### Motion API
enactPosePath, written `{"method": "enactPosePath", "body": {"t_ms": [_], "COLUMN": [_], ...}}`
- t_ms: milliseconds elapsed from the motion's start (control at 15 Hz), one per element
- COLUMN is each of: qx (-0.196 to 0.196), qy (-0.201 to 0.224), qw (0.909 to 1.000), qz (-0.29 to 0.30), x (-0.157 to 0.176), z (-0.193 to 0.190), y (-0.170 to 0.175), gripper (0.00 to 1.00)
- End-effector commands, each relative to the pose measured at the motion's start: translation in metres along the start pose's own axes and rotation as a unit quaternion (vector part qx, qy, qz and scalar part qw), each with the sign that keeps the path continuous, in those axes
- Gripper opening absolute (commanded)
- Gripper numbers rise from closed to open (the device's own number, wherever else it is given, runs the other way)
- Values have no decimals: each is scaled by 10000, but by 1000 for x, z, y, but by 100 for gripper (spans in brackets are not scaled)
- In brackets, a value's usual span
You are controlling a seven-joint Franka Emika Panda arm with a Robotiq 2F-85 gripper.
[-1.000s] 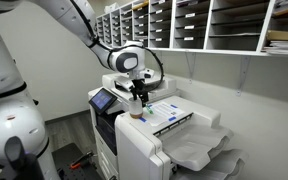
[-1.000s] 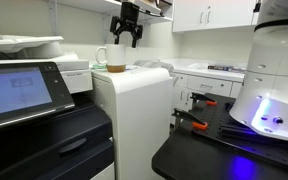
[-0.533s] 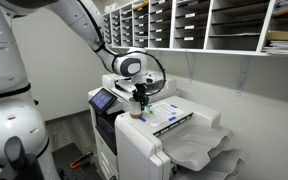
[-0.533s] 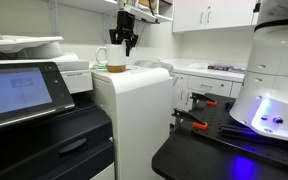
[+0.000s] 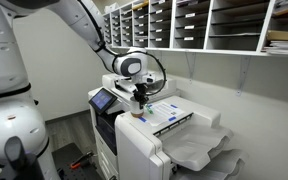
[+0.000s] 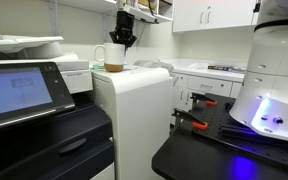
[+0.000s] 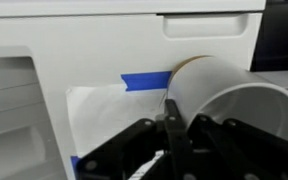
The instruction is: Move the cup away from you
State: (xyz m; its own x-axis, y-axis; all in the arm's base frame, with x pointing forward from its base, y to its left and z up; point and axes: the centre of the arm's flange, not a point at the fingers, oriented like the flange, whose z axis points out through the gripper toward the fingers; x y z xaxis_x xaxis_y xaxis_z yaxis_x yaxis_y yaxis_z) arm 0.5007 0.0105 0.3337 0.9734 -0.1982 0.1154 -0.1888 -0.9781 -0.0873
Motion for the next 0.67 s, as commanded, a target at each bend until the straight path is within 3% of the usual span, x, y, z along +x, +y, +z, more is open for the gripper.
{"method": "enactPosePath", "body": {"t_ms": [0, 133, 333, 467, 600], "qx": [221, 371, 281, 7, -424], "qy": [236, 413, 825, 962, 814], "qw": [9992, 9970, 9919, 9893, 9893], "qz": [218, 542, 928, 1101, 1131], "x": [15, 30, 61, 85, 109], "z": [-13, -31, -56, -65, -61], "y": [10, 22, 41, 51, 54], "gripper": [3, 3, 3, 3, 3]}}
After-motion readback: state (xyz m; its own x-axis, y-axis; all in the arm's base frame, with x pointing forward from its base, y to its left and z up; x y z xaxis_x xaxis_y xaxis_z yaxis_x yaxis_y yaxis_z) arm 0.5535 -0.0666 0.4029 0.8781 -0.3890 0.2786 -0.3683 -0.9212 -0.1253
